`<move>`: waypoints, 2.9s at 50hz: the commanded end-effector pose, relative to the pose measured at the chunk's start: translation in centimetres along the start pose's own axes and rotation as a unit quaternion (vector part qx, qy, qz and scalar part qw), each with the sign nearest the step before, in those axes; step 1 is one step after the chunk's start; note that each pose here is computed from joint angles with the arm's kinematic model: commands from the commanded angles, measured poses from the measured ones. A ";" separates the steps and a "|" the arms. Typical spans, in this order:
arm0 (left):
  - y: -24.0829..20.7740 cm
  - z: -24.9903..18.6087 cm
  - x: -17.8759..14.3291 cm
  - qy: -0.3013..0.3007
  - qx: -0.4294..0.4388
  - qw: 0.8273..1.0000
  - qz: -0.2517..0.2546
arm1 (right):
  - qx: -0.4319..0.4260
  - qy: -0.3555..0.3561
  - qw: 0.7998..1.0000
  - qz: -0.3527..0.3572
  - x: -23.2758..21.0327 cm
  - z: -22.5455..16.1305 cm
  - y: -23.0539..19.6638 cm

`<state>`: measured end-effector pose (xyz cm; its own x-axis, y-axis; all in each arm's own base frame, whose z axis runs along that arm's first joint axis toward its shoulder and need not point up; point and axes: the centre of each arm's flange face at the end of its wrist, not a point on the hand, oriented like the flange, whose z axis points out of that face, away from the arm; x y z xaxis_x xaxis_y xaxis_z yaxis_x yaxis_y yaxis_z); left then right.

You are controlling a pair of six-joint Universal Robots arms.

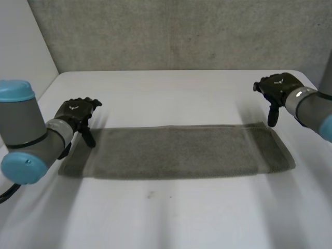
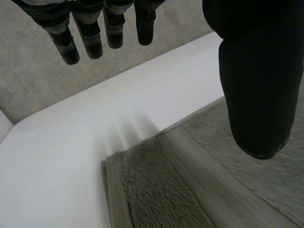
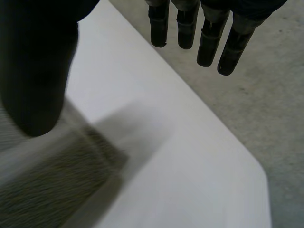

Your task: Fold the towel.

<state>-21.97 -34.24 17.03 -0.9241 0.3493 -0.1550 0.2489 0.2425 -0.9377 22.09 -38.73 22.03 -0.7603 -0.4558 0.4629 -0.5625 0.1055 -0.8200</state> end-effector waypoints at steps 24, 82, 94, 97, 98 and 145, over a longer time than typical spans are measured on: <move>1.0 -6.2 1.4 0.013 0.021 1.000 0.001 | -0.071 -0.038 0.997 0.020 -3.9 -5.7 11.0; 0.9 -6.5 0.9 0.006 0.023 1.000 -0.001 | 0.168 -0.288 0.923 -0.189 -32.0 -12.1 -3.1; 0.7 -6.4 1.0 0.004 0.033 0.999 0.001 | 0.174 -0.261 0.941 -0.130 -27.6 -13.2 -5.8; 0.7 -6.4 1.0 0.005 0.033 0.999 0.001 | 0.174 -0.242 0.950 -0.090 -25.4 -12.9 -6.1; 0.7 -6.4 1.0 0.005 0.033 0.999 0.001 | 0.167 -0.234 0.955 -0.074 -24.3 -13.0 -6.0; 1.4 -7.0 1.9 0.018 0.025 1.000 0.004 | 0.218 -0.205 0.915 -0.270 -27.6 -12.6 -3.0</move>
<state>-21.48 -27.01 17.71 -0.9114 0.3822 -0.1523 0.2387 0.1896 -0.9524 35.22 -19.96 17.35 -0.4273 -0.5964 0.6795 -0.6125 -0.3618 -0.7028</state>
